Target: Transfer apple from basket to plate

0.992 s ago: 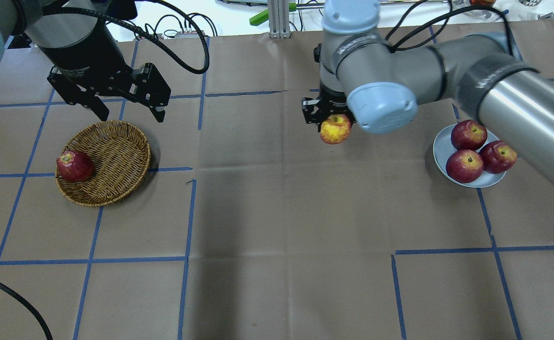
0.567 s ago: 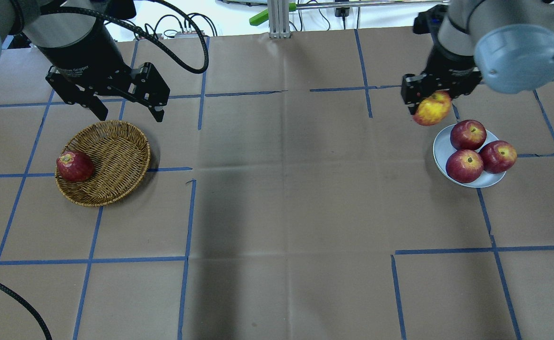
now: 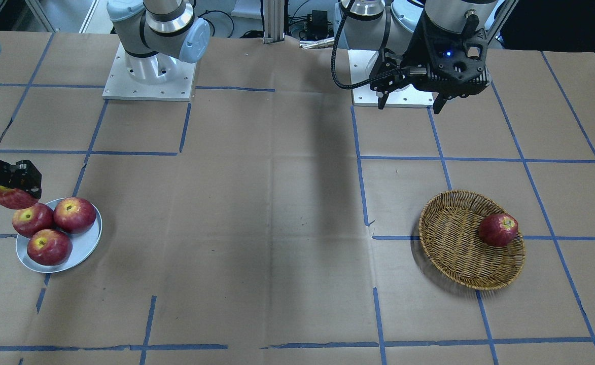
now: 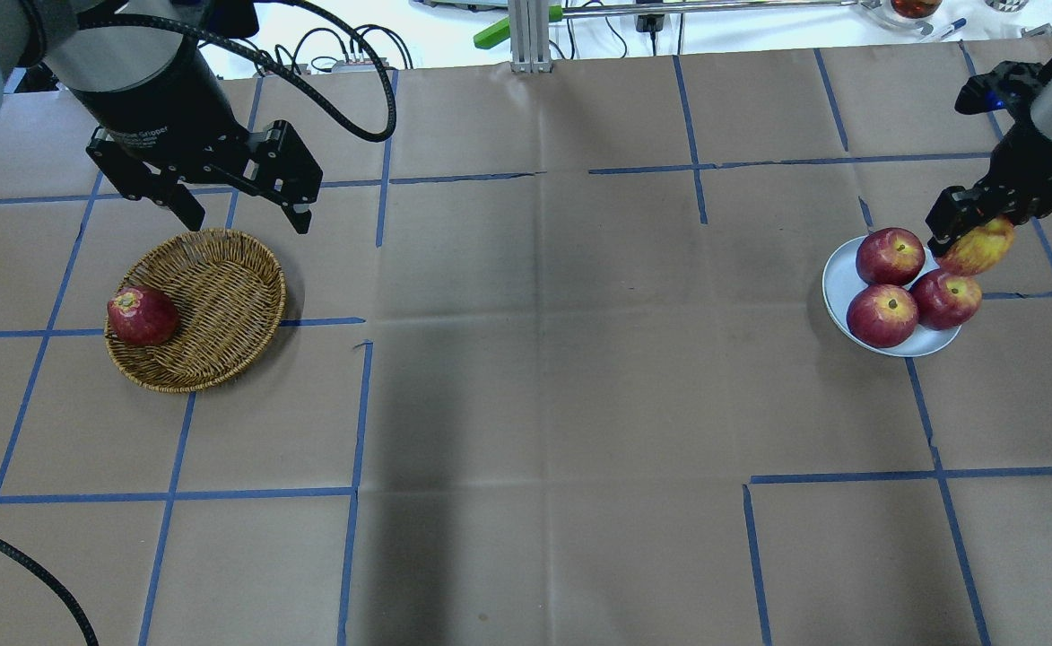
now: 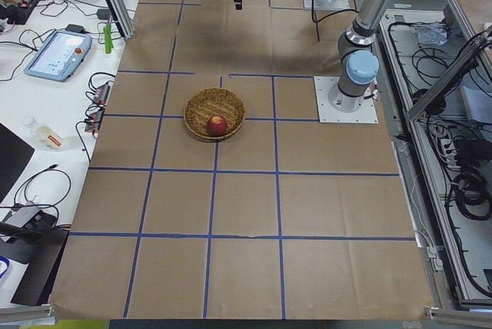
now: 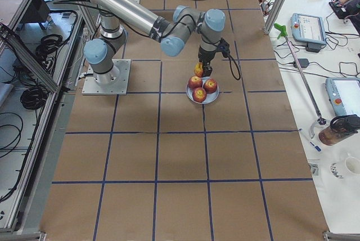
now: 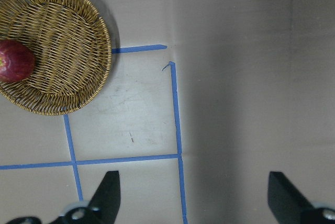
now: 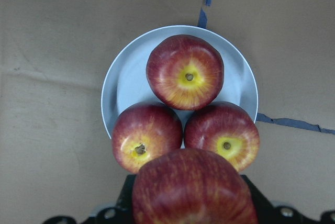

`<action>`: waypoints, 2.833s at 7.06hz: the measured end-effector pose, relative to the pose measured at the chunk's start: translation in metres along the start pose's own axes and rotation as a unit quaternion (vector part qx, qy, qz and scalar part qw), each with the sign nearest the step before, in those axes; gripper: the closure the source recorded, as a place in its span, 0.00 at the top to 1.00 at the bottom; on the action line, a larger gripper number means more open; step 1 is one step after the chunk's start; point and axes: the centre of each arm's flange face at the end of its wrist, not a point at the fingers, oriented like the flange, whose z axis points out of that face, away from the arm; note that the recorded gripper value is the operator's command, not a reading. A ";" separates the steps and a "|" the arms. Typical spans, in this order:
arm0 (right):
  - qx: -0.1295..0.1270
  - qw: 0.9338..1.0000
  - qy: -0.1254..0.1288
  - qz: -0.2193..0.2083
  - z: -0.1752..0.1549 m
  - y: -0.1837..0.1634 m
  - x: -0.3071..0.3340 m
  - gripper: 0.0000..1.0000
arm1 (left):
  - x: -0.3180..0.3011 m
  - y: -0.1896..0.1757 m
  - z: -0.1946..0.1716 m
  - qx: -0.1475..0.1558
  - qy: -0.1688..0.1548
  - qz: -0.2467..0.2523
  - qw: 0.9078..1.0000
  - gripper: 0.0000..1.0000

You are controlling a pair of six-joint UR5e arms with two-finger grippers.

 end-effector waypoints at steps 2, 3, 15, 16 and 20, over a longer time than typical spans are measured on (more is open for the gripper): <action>0.000 1.000 -0.003 0.002 0.046 -0.011 0.013 0.67 | 0.000 -0.001 0.001 -0.001 0.000 0.000 1.000 0.99; -0.002 1.000 -0.006 0.002 0.058 -0.014 0.015 0.67 | 0.000 -0.001 0.002 -0.002 0.000 0.000 1.000 0.99; 0.022 1.000 -0.002 -0.011 0.026 -0.018 -0.002 1.00 | 0.000 0.001 0.000 -0.002 0.001 0.000 1.000 0.99; 0.029 0.999 0.004 -0.020 -0.004 -0.019 -0.018 1.00 | 0.000 0.001 0.000 -0.002 0.001 0.000 1.000 0.99; 0.010 1.000 -0.001 0.013 -0.133 -0.019 -0.108 1.00 | 0.000 0.000 0.001 -0.003 0.002 0.000 1.000 0.99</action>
